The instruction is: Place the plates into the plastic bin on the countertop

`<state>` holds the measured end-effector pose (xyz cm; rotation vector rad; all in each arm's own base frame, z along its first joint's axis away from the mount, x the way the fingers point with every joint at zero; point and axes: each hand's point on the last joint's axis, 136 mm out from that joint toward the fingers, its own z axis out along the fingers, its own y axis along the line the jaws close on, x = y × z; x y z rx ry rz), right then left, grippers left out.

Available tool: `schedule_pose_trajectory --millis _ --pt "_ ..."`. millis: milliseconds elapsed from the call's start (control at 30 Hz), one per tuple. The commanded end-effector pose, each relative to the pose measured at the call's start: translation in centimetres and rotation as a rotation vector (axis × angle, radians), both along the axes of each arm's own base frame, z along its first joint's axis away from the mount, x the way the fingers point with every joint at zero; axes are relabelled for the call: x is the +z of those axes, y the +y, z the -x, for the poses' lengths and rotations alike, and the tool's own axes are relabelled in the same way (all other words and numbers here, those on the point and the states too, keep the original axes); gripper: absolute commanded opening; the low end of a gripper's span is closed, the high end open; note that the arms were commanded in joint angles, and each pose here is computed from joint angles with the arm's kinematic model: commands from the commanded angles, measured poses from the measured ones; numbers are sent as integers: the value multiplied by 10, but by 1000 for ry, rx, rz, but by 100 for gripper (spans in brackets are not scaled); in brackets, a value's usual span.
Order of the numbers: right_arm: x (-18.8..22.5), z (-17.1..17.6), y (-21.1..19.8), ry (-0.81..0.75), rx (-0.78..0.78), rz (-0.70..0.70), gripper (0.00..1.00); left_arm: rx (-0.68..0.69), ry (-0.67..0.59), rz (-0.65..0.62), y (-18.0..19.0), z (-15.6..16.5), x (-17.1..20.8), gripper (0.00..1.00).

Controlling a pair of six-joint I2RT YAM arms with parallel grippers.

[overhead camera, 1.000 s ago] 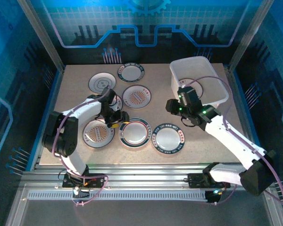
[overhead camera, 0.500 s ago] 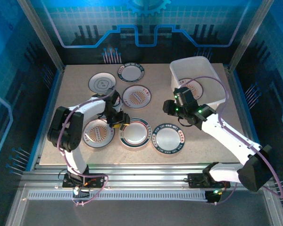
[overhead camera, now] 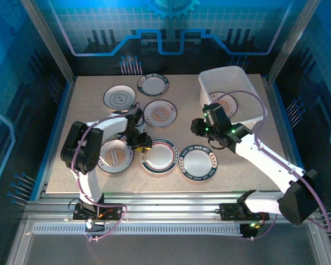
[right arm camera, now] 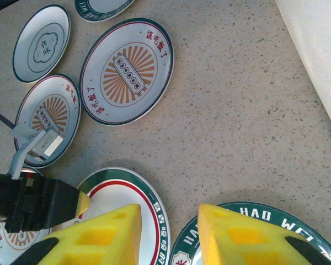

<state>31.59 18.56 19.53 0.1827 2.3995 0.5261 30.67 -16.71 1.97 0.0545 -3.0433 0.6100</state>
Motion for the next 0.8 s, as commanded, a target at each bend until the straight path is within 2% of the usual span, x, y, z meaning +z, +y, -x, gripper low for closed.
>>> schedule_pose_trajectory --millis 0,500,767 --pt "-1 0 -1 -15 2 8 33 -26 10 1 -3 5 -3 39" --pt "-1 3 -7 -36 -27 -5 31 -10 -52 -40 8 6 8 20" --pt "-1 3 -8 -43 -34 -10 30 -3 -94 -57 13 6 17 16"
